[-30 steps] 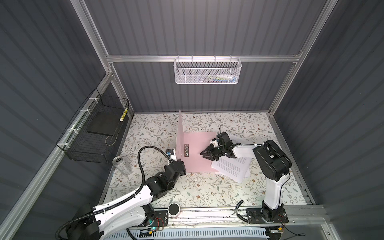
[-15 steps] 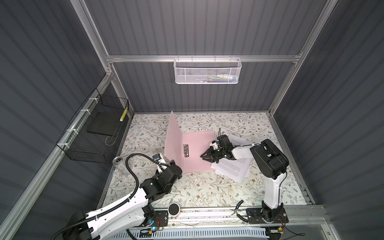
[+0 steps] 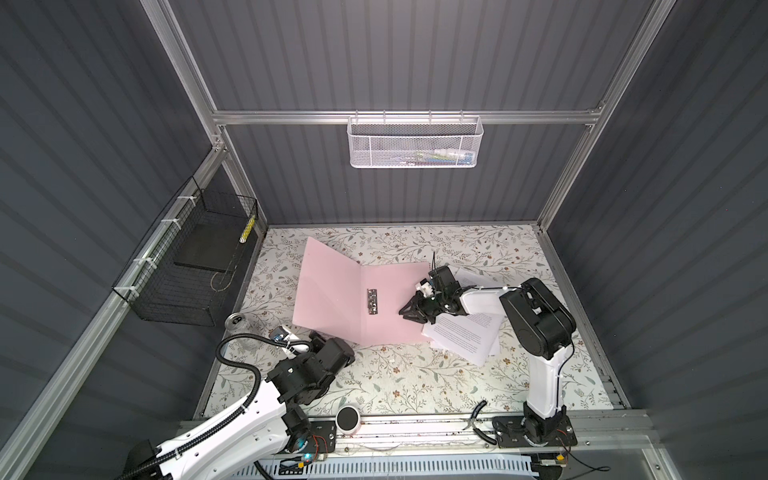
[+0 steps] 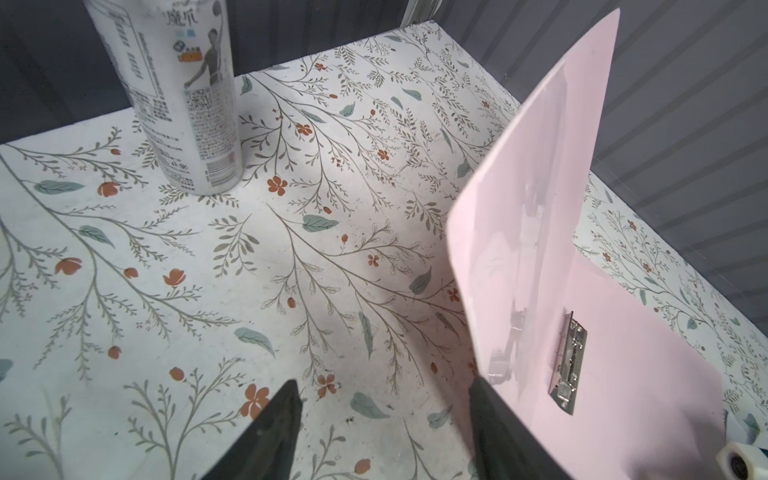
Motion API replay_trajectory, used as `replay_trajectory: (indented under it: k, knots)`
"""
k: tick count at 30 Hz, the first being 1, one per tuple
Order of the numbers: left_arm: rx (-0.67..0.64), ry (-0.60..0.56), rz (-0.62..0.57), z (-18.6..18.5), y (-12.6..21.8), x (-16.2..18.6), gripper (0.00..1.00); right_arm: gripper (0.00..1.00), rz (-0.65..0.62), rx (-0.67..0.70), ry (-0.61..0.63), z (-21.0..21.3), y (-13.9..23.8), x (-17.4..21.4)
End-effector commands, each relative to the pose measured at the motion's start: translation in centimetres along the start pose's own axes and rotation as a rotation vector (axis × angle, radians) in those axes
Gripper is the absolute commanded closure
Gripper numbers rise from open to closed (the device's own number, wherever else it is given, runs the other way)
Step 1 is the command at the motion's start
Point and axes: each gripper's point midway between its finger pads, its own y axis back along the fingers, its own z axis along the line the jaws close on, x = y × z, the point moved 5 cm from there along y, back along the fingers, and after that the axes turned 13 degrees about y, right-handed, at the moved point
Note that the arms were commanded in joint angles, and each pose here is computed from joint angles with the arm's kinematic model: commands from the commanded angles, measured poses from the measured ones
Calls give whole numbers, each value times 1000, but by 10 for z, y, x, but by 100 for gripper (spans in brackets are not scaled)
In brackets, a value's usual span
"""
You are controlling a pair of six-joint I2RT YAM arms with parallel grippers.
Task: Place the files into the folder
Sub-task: 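Swing the cover over and lay it flat with the right gripper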
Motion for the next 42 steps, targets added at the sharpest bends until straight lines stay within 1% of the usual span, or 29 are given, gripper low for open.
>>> replay_trajectory:
  k: [1, 5, 10, 12, 16, 19, 21, 24, 27, 29, 31, 33, 36, 39, 42]
  knots:
    - [5, 1, -41, -7, 7, -14, 34, 72, -22, 48, 160, 50, 12, -17]
    - [35, 21, -53, -7, 10, -21, 33, 72, -27, 85, 308, 100, 7, -32]
    - [69, 55, -73, -1, 20, -38, 34, 72, 20, 43, 386, 142, -18, -37]
    - [99, 33, -79, -4, 28, -49, 35, 72, 35, 12, 417, 159, -29, -35]
    - [181, -54, -76, -23, 51, -77, 34, 72, 87, -17, 471, 184, -57, -21]
    - [247, -88, -57, -42, 67, -92, 34, 72, 121, -32, 475, 189, -78, -10]
    - [313, -121, -27, -60, 74, -93, 34, 72, 141, -38, 463, 186, -89, -5]
    - [391, -173, 33, -88, 75, -78, 33, 73, 160, -54, 442, 181, -98, 0]
    - [463, -235, 102, -118, 70, -52, 31, 73, 175, -63, 424, 171, -99, 5]
    - [544, -278, 158, -142, 67, -30, 29, 73, 169, -84, 431, 168, -93, 10]
    - [577, -306, 212, -160, 63, -9, 28, 73, 156, -106, 442, 166, -83, 14]
    - [575, -341, 248, -175, 56, 8, 29, 72, 143, -109, 445, 161, -70, 17]
    - [557, -371, 267, -185, 42, 27, 30, 72, 116, -100, 429, 148, -50, 18]
    - [516, -333, 287, -181, 21, 28, 32, 72, 93, -75, 386, 127, -33, 16]
    - [457, -276, 333, -167, -8, 27, 33, 73, 62, -50, 334, 103, -19, 8]
